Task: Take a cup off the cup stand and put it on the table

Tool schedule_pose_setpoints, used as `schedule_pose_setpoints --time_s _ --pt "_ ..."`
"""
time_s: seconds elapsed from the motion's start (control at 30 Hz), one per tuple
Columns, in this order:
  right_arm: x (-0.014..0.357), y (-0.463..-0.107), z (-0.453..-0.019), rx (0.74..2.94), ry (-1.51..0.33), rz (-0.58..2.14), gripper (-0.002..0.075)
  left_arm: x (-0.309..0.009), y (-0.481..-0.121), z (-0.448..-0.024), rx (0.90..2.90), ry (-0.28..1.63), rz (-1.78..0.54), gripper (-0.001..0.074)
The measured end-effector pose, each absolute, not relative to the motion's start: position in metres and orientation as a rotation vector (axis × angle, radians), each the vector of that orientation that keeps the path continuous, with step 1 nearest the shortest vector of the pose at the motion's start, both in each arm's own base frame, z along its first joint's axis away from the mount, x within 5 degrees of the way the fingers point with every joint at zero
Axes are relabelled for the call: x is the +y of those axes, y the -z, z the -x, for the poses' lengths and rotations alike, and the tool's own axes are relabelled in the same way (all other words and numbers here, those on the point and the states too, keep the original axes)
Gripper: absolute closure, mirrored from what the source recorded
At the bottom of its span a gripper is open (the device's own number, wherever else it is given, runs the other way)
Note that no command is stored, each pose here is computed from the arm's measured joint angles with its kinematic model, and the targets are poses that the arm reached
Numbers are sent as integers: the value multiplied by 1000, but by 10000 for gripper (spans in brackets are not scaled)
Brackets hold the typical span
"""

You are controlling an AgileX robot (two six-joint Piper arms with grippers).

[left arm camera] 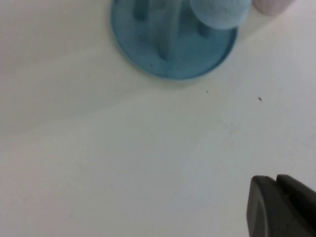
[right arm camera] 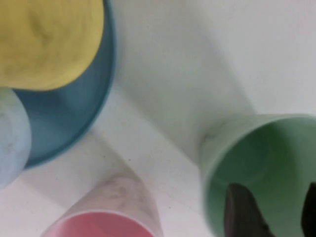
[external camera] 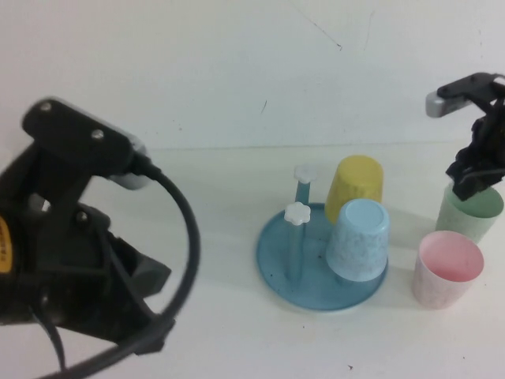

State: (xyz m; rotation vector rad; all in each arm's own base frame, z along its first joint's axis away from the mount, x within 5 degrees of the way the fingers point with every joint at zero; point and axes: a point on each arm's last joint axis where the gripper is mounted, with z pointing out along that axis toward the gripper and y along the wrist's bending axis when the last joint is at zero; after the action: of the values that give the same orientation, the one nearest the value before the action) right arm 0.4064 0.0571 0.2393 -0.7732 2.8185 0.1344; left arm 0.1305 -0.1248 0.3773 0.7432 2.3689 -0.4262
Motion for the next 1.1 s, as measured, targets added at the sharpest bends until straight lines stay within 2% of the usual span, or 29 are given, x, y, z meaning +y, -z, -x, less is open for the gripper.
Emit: schedule_pose_setpoints --time_s 0.13,0.3,0.4,0.5,0.67,1.1 --pt "54 -296 -388 2669 -67 766 505 -107 -392 -125 2254 377 -625 736" --pt "51 -364 -350 2481 -32 757 671 -78 -408 -105 2099 377 -502 736" --pt "51 -397 -323 2379 -55 760 711 -61 -407 -89 2021 402 -457 736" --pt "52 -412 -296 2321 -83 775 722 -45 -397 -73 1981 417 -442 736" --pt "50 -403 -251 2264 -77 831 727 -29 -369 -56 1964 424 -437 736" --pt "57 -314 -143 2052 -281 971 727 -35 -315 -57 1849 429 -530 736"
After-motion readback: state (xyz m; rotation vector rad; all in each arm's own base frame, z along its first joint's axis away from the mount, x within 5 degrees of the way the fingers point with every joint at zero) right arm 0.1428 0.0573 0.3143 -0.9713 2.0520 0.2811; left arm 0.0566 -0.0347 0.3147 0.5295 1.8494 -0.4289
